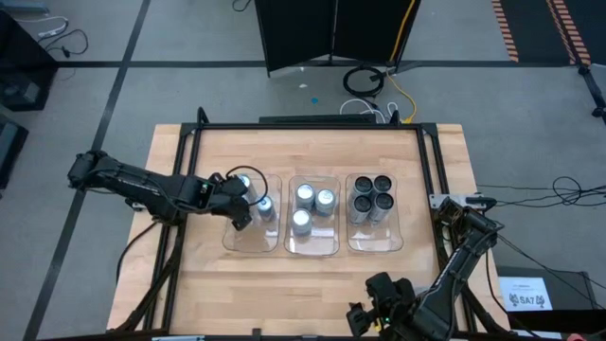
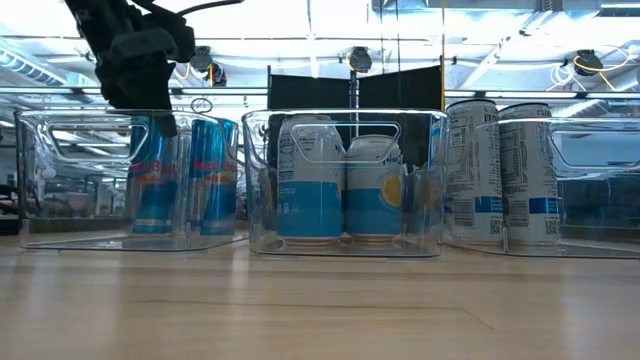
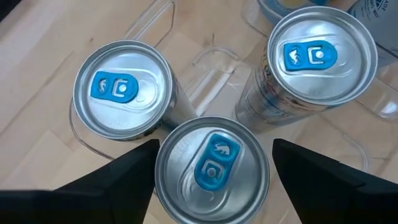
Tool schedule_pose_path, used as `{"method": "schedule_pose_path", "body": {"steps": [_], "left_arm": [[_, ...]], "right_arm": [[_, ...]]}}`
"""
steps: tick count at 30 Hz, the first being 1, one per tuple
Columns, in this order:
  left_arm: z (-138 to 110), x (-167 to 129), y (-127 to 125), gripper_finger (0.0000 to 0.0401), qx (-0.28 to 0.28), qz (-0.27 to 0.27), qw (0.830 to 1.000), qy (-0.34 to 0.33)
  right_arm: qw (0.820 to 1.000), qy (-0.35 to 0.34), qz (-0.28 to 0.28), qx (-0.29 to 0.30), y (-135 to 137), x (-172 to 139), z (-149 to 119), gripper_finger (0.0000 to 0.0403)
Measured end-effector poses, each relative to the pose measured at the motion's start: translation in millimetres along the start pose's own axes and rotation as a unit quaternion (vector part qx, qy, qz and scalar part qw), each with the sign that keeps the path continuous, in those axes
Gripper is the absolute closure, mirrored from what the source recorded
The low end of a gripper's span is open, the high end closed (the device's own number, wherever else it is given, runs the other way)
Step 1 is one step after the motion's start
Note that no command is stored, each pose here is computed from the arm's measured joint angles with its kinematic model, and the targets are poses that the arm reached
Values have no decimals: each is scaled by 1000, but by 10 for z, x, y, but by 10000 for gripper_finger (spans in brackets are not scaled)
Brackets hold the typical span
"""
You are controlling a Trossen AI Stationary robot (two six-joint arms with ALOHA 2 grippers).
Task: Sort soda cans
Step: Put the top blue soda can in the left transparent bin, then put the blue soda can into the left transparent bin
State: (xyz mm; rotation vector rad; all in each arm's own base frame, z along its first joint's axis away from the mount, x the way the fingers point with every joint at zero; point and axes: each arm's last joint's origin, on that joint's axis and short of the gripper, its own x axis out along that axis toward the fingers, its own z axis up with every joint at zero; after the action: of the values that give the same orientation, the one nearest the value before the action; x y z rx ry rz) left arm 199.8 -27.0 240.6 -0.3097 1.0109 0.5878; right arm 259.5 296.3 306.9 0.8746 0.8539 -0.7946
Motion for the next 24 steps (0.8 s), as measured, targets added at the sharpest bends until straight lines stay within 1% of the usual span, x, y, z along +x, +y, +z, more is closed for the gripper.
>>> {"method": "schedule_pose_path", "body": {"steps": [4, 8, 13, 15, 19, 21, 24], "left_arm": [[23, -34, -2, 79, 0, -1, 1000, 0], [99, -161, 5, 79, 5, 3, 1000, -5], [226, -422, 42, 79, 16, -4, 1000, -25], [284, -533, 51, 79, 7, -20, 999, -43], [368, -730, 74, 79, -13, -56, 996, -64], [380, -797, 61, 79, -15, -95, 994, -54], [389, -873, -6, 79, -13, -160, 986, -53]], "right_arm": [[1000, 1, -1, 0, -2, 0, 0, 67], [1000, 3, -9, 5, -15, -1, 2, 67], [998, 19, -48, 27, -89, -36, 19, 67], [996, 25, -65, 52, -119, -57, 36, 67], [991, 47, -80, 93, -129, -73, 28, 67], [988, 67, -94, 104, -136, -80, 23, 67], [983, 91, -112, 111, -142, -83, 14, 67]]}}
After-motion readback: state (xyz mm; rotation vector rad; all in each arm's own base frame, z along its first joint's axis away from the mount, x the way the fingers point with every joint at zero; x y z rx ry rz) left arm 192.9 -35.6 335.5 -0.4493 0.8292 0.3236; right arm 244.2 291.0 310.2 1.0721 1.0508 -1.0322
